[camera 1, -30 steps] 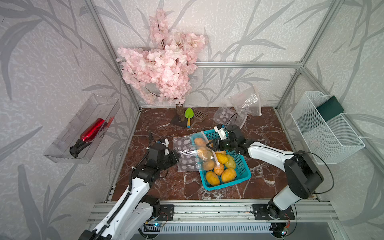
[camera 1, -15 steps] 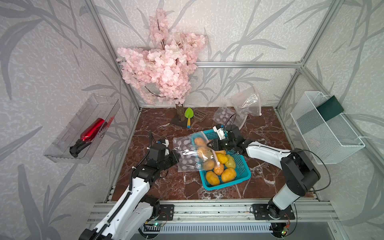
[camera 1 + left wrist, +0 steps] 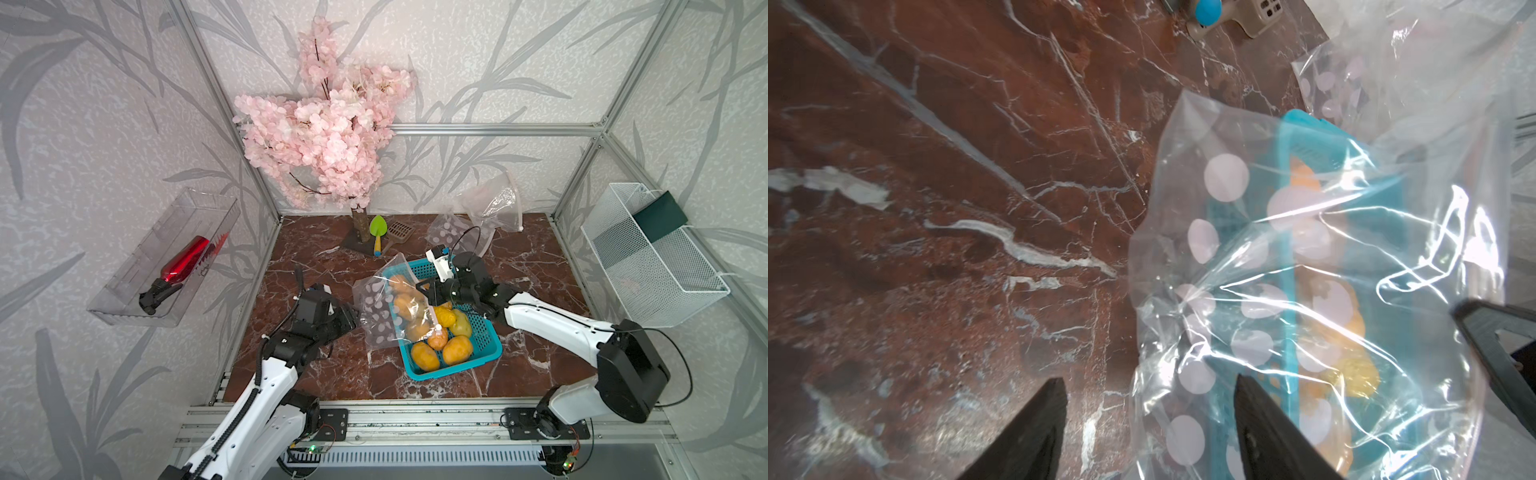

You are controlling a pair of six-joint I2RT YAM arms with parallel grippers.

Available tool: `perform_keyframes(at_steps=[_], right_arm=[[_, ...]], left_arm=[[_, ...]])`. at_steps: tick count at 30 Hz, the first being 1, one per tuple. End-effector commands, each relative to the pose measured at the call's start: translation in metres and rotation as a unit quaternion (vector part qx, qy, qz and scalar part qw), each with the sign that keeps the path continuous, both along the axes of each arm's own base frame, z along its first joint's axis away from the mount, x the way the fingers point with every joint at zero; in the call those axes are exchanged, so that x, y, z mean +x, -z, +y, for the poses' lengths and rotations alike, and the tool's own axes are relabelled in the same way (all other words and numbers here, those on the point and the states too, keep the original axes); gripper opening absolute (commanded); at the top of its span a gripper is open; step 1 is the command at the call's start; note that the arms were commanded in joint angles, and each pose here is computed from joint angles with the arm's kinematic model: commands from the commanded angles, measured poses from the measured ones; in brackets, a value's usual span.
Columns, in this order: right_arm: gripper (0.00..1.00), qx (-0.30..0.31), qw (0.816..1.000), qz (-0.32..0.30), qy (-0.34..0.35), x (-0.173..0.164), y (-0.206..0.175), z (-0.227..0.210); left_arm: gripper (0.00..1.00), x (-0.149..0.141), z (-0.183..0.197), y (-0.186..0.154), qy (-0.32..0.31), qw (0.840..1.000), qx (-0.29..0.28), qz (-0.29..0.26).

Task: Put the potatoes into a zipper bag and zip it
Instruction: Pick up the zipper food storage bag at the center of the board.

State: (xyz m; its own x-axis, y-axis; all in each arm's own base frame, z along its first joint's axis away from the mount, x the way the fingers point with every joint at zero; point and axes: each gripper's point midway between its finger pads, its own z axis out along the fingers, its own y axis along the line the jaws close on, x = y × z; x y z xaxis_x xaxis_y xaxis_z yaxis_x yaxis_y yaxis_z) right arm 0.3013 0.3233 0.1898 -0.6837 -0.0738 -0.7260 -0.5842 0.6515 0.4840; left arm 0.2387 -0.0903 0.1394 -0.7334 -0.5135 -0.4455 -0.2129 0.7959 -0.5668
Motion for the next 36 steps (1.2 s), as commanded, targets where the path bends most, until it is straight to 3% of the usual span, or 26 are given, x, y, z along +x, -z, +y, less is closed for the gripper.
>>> perform_keyframes(at_steps=[1,5,10,17,24,25,26,28,30,34,36], right_arm=[[0.0,-0.035,0.998,-0.057,0.006,-0.007,-0.006,-0.008],[0.0,-0.056,0.992,-0.11,-0.006,-0.021,-0.019,-0.005],[0.0,-0.067,0.985,-0.155,-0.038,-0.041,-0.028,0.01],[0.0,-0.074,0.975,-0.196,-0.072,-0.063,-0.034,0.025],[0.0,-0.071,0.972,-0.212,-0.072,-0.067,-0.036,0.025],[0.0,-0.07,0.972,-0.213,-0.07,-0.067,-0.037,0.024],[0.0,-0.069,0.972,-0.213,-0.07,-0.067,-0.037,0.024],[0.01,-0.066,0.972,-0.213,-0.068,-0.068,-0.038,0.023],[0.05,-0.062,0.973,-0.212,-0.069,-0.069,-0.039,0.023],[0.12,-0.055,0.973,-0.21,-0.074,-0.072,-0.041,0.024],[0.27,-0.048,0.974,-0.208,-0.079,-0.076,-0.041,0.023]], left_arm=[[0.67,-0.009,0.017,-0.038,-0.039,0.999,0.01,-0.03],[0.66,-0.015,0.016,-0.087,-0.043,0.995,-0.027,-0.086],[0.69,0.006,-0.032,-0.127,0.035,0.987,-0.107,-0.112],[0.79,0.051,-0.098,-0.133,0.092,0.988,-0.072,-0.103],[0.86,0.079,-0.13,-0.106,0.113,0.989,-0.075,-0.064],[0.84,0.081,-0.131,-0.103,0.112,0.989,-0.074,-0.06],[0.75,0.083,-0.131,-0.1,0.111,0.99,-0.072,-0.058],[0.44,0.084,-0.131,-0.097,0.107,0.99,-0.07,-0.057],[0.22,0.086,-0.13,-0.094,0.105,0.991,-0.067,-0.056],[0.04,0.088,-0.136,-0.091,0.113,0.99,-0.072,-0.054],[0.0,0.091,-0.141,-0.09,0.122,0.988,-0.074,-0.051]])
